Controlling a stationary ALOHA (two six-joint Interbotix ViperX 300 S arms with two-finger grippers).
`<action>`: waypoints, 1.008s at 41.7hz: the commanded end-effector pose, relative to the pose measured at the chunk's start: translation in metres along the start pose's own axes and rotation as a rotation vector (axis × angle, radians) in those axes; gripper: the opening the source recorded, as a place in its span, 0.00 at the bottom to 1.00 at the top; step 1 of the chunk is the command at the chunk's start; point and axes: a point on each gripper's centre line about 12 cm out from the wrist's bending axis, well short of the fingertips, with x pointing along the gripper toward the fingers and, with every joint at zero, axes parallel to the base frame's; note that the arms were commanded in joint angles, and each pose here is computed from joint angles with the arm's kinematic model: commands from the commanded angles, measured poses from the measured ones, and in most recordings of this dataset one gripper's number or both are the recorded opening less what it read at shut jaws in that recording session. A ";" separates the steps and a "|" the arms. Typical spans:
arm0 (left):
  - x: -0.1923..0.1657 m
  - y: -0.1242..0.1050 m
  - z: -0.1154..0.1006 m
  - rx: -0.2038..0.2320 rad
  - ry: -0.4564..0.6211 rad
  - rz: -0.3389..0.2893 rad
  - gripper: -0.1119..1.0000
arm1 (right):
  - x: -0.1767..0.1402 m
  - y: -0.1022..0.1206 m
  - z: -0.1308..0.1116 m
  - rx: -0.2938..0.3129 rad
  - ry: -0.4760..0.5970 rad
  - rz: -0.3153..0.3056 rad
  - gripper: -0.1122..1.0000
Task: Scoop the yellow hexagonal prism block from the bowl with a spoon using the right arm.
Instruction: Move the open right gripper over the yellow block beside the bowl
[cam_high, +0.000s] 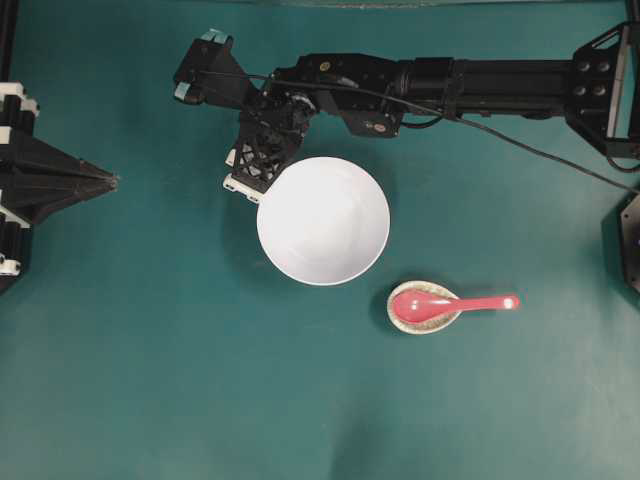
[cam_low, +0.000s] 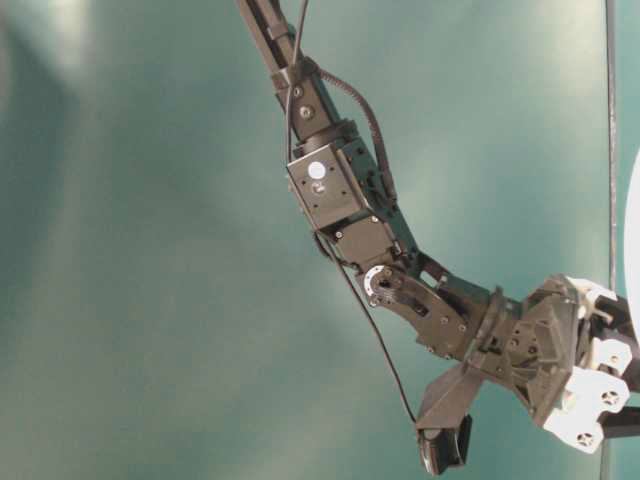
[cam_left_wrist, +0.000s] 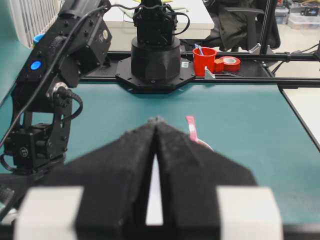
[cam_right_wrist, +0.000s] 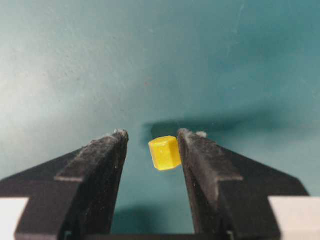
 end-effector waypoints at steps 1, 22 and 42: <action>0.003 0.000 0.010 0.000 -0.026 0.000 0.10 | -0.014 0.005 0.010 -0.035 -0.036 0.004 0.55; 0.003 0.000 0.010 0.002 -0.023 0.000 0.10 | -0.034 0.011 0.021 -0.124 0.017 0.007 0.55; 0.003 0.000 0.010 0.003 -0.023 0.000 0.10 | -0.035 0.012 0.020 -0.166 0.050 0.011 0.55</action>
